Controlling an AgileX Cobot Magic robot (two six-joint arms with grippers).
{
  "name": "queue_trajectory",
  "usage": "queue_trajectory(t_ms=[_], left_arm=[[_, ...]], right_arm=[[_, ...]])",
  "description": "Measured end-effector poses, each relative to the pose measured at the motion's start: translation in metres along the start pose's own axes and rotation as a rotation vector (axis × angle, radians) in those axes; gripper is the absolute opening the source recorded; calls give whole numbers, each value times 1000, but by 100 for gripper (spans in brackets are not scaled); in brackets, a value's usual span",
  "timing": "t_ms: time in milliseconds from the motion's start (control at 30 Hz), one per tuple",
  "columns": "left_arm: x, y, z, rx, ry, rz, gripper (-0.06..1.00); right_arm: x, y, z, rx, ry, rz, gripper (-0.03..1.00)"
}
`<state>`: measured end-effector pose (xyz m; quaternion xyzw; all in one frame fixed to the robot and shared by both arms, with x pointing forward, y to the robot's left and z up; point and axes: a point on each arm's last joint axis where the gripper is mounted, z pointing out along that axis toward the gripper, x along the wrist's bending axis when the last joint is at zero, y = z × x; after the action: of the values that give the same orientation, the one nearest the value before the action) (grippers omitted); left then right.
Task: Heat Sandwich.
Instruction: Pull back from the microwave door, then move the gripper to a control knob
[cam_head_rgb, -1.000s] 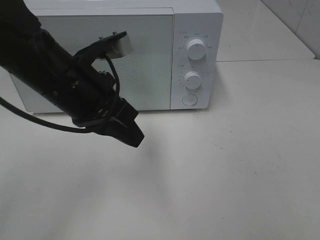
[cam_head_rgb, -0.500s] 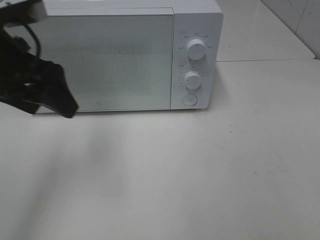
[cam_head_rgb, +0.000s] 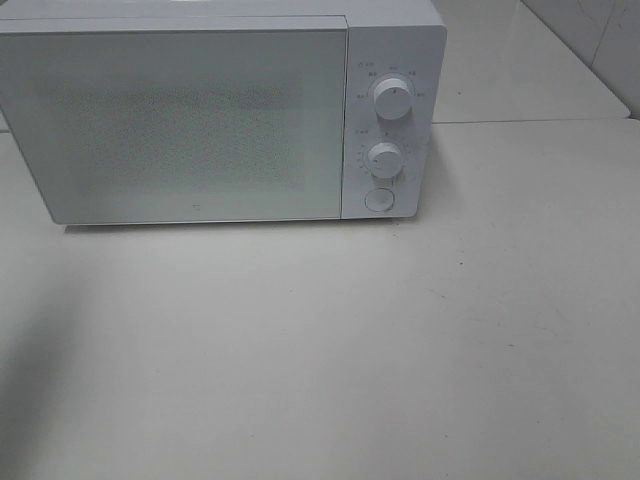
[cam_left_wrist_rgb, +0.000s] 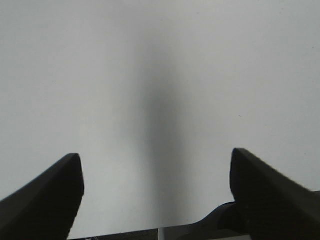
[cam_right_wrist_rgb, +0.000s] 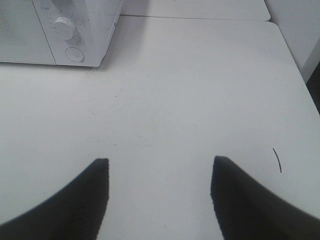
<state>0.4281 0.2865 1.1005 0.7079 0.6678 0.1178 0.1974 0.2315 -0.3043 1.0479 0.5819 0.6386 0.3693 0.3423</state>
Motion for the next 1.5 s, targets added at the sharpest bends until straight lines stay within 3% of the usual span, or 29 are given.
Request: queue_trajectory(t_ms=[233,367,833,1133,1500], left_arm=[[0,-44,-16,-63,14,-40,76],[4,-85,-24,-135,75,-56,76],[6,-155,-32,-351,102,-67,76],[5,-177,-36,-495,97,-58,76],[5,-191,-44,-599,101,-50,76]], right_arm=[[0,0,0,0,0,0,59],[0,0,0,0,0,0,59],[0,0,0,0,0,0,59],[0,0,0,0,0,0,59],[0,0,0,0,0,0,59]])
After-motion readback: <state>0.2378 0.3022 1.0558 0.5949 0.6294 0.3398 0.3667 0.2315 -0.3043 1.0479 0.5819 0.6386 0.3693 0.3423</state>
